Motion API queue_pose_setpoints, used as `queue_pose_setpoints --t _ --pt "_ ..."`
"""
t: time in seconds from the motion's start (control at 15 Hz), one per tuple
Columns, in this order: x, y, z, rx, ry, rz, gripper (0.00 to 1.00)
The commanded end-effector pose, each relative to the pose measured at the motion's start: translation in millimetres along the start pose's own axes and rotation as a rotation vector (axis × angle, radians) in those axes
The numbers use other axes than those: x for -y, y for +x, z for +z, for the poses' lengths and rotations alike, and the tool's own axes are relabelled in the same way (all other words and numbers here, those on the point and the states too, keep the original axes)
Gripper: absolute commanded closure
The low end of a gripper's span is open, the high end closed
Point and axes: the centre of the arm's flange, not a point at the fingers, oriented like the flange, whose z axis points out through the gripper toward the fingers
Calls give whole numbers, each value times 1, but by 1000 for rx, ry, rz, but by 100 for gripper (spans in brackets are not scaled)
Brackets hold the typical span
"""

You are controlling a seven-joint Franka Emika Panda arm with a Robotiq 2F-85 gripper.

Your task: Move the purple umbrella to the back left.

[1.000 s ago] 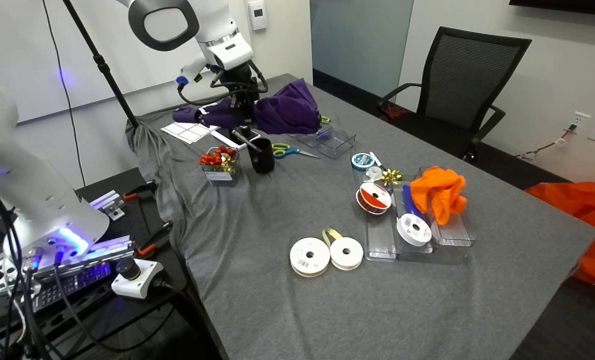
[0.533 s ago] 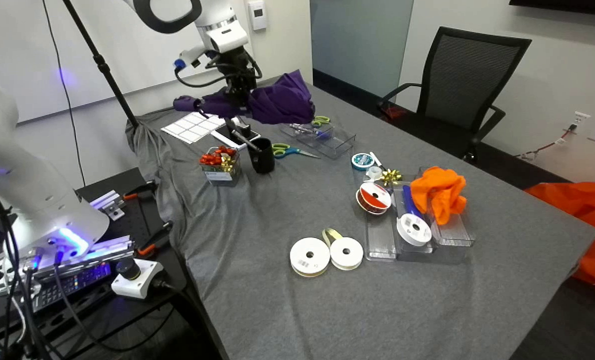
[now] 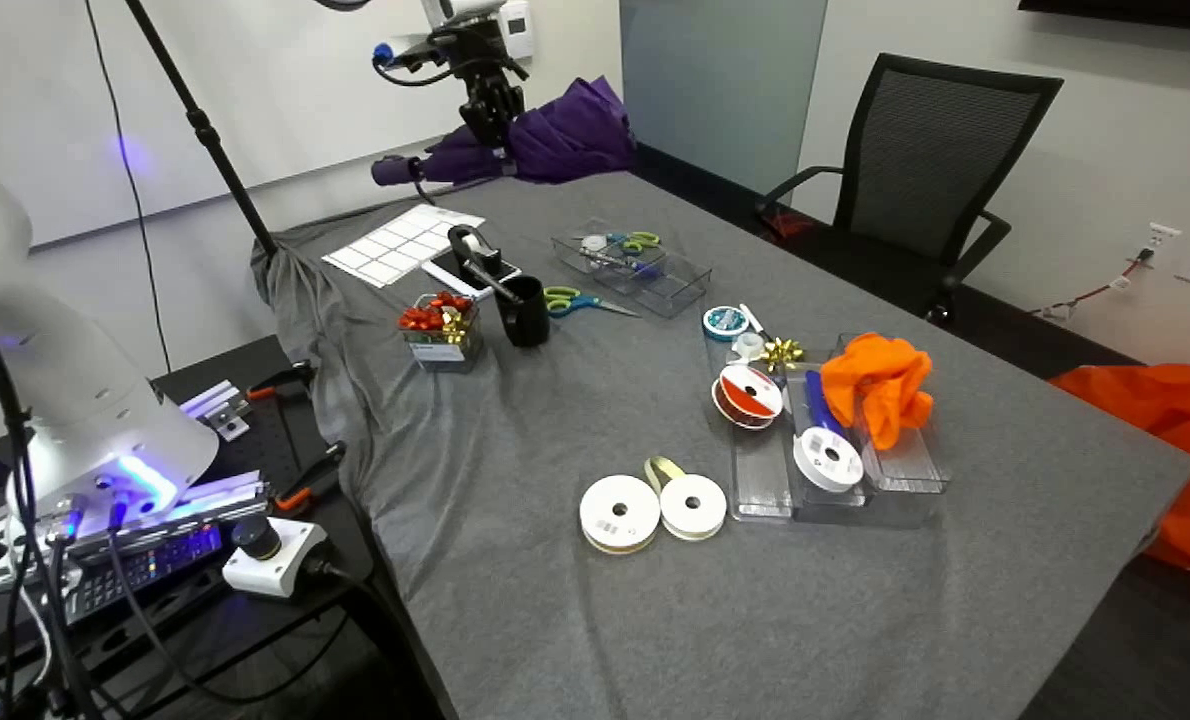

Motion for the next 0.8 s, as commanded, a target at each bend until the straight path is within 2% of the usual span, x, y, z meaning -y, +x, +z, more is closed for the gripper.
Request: queue_pose_setpoints --t 0.0,0.33,0.73 --pt "64 25 12 -80 -89 -104 93" --pt "119 38 34 -119 -34 -301 93" --pt "140 44 39 -198 -1 -607 93"
